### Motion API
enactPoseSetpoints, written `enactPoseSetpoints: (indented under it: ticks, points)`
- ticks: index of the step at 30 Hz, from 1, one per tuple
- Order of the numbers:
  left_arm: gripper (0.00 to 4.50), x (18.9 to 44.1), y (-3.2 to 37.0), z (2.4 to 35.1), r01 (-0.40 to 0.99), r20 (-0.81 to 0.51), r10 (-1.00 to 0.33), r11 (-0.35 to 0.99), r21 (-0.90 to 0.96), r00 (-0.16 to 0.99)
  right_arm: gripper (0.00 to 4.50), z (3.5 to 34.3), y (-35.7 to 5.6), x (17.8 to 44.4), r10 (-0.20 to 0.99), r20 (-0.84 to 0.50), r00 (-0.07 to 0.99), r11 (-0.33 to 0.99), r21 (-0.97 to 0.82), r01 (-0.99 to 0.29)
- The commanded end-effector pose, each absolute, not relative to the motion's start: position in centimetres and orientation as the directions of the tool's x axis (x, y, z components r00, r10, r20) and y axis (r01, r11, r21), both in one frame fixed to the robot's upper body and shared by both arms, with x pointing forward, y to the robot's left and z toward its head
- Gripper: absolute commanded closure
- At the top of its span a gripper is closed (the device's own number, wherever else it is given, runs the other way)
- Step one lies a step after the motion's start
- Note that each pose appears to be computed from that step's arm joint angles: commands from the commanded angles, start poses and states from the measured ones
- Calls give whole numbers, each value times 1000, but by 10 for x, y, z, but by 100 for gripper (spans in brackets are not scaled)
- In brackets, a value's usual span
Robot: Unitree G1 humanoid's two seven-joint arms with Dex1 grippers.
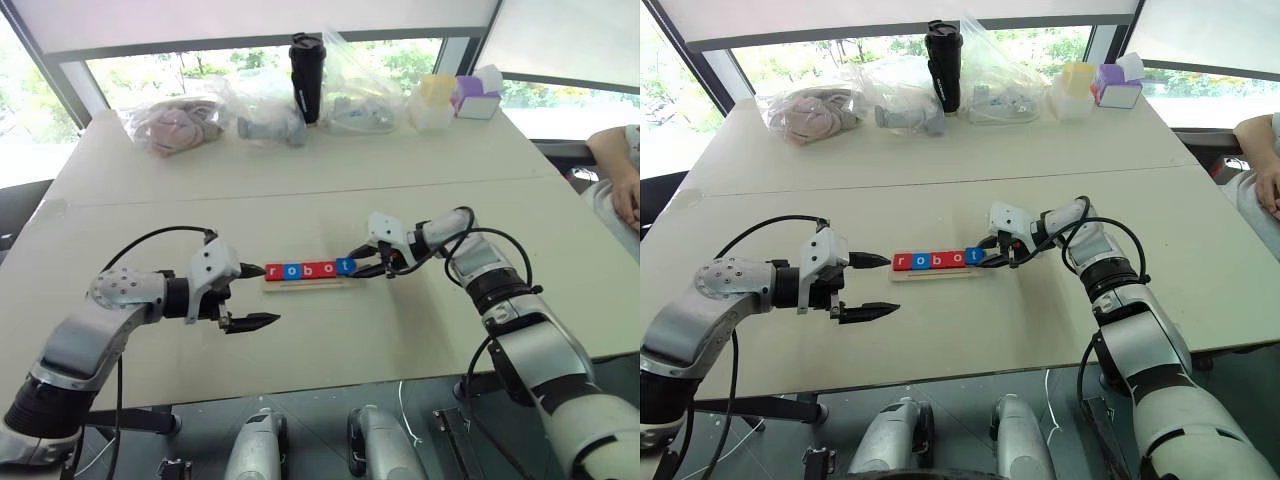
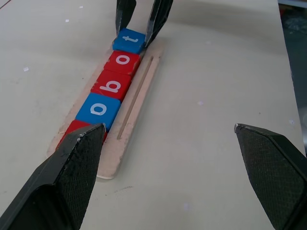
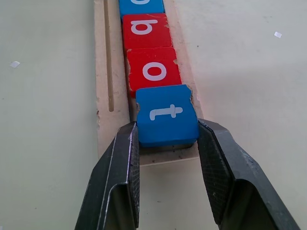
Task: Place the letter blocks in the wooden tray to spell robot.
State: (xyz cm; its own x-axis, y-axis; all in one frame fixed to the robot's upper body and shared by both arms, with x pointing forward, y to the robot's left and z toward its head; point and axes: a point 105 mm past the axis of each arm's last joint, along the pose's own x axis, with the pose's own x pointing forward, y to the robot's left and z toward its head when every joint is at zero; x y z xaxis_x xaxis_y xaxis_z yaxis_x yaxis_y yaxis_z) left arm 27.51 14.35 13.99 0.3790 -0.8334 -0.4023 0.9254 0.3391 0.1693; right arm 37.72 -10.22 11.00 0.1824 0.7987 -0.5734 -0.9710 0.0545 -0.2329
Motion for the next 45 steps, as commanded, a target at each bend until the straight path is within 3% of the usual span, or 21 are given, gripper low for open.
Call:
enactPoseSetpoints:
  ticks: [1,36,42,43,45]
  points:
    - [0,277,144,149,919,-389,-834,333,213,392,335,121,-98,378,815,-552,177,35,-258,-965]
    - [0,283,141,148,918,-387,-835,326,228,392,335,124,-101,371,811,-560,171,52,-223,-974]
    - [0,283,141,148,917,-385,-834,329,228,395,26,125,-99,373,816,-550,180,63,-225,-972]
    - [0,283,141,148,916,-386,-833,330,228,396,4,125,-98,373,818,-546,182,65,-227,-972]
    - [0,283,142,147,915,-389,-831,331,229,398,4,126,-97,373,822,-541,181,63,-229,-971]
